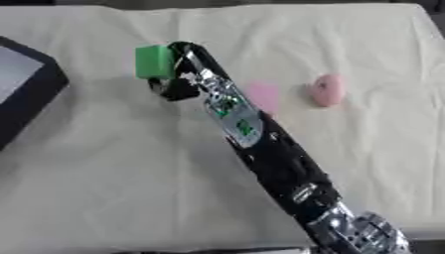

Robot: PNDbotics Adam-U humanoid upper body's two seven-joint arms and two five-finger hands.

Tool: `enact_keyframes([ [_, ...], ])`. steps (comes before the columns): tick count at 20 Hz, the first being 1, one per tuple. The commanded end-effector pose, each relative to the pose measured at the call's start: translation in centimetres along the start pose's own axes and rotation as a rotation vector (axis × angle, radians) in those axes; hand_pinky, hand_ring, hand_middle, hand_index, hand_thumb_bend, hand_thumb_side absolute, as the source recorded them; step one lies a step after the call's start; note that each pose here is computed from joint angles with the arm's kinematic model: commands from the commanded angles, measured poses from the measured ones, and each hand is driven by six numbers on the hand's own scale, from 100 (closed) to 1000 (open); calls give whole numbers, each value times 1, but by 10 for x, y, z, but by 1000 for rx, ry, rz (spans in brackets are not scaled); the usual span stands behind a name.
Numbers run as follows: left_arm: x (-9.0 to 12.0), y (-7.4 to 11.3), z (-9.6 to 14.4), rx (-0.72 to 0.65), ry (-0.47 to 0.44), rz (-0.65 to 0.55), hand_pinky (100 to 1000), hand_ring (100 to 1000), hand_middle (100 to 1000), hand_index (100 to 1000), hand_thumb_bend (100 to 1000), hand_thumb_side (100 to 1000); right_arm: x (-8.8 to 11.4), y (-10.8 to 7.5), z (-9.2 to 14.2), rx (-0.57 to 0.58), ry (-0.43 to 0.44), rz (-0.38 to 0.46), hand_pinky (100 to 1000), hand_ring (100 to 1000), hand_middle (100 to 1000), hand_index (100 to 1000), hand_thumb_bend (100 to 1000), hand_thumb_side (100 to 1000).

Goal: Pick up the objects with one hand, pass them to the other hand, and then place them into the box on the other side of the table.

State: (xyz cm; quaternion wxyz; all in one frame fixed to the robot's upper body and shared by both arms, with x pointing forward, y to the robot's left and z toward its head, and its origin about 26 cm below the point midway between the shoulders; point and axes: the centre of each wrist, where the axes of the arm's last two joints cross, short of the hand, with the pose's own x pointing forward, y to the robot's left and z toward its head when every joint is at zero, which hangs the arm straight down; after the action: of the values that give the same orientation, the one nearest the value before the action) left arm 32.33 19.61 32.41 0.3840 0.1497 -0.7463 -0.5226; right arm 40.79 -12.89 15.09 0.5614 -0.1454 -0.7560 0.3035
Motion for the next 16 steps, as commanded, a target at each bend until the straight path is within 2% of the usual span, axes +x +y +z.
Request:
enact_keyframes([
  [1,6,4,-4,-20,-1,-47,817,767,771,848,495,627,6,-2,-3,-31,-18,-23,738,551,527,543,100,100],
  [16,8,-15,-34,-124,35,-119,818,779,784,851,468,610,9,11,-3,-83,-12,-110,739,547,528,544,100,100],
])
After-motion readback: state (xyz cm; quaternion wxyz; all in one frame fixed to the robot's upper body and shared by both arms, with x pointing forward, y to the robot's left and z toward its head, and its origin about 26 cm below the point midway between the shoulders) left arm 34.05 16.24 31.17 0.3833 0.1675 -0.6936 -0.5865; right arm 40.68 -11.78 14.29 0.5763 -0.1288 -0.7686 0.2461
